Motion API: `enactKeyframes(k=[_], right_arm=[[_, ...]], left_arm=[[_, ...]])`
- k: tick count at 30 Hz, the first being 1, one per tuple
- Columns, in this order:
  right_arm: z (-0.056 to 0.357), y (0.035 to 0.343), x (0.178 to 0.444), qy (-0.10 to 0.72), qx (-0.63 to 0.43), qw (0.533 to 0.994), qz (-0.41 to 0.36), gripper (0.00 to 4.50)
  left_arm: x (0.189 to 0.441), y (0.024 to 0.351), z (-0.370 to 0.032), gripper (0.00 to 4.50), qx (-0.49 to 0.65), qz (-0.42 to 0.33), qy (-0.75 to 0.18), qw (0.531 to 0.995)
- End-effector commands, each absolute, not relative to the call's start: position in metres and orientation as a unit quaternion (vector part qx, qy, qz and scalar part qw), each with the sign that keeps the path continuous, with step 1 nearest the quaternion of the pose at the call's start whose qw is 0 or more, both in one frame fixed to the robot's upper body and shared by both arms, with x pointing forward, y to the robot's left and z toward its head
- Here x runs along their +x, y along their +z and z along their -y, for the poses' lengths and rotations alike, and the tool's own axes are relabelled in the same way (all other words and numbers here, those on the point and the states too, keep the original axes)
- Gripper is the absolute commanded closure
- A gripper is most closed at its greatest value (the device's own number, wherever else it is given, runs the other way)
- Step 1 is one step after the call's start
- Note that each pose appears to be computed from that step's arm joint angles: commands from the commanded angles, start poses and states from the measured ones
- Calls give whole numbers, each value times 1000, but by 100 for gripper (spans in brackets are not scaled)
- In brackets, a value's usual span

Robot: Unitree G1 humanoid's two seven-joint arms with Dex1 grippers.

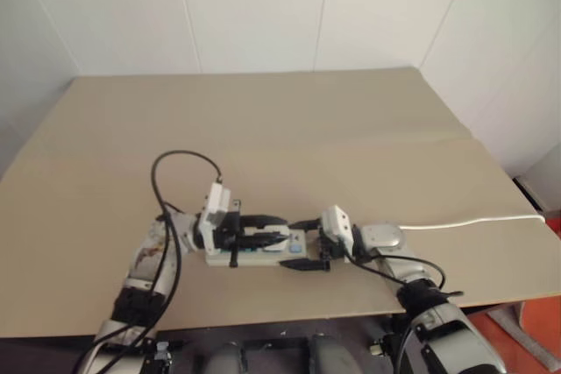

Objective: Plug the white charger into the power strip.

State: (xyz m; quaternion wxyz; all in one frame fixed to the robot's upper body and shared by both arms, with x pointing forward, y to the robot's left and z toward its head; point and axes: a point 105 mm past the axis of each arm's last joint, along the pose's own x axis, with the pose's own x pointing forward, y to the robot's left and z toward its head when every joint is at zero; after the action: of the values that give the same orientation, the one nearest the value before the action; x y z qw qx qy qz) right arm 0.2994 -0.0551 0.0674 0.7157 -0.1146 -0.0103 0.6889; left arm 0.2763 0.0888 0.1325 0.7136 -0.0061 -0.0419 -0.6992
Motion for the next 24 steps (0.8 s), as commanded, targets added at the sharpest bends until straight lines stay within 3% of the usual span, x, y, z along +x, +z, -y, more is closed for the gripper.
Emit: enactKeyframes(k=[1, 15, 24], right_arm=[[64, 44, 297, 678, -126, 723, -45, 108], [70, 44, 295, 674, -128, 726, -52, 108], [71, 45, 296, 673, -129, 726, -53, 108]], left_arm=[[273, 135, -90, 344, -7, 48, -703, 709], [269, 129, -81, 344, -22, 41, -714, 698], [272, 101, -101, 344, 30, 0, -706, 708]])
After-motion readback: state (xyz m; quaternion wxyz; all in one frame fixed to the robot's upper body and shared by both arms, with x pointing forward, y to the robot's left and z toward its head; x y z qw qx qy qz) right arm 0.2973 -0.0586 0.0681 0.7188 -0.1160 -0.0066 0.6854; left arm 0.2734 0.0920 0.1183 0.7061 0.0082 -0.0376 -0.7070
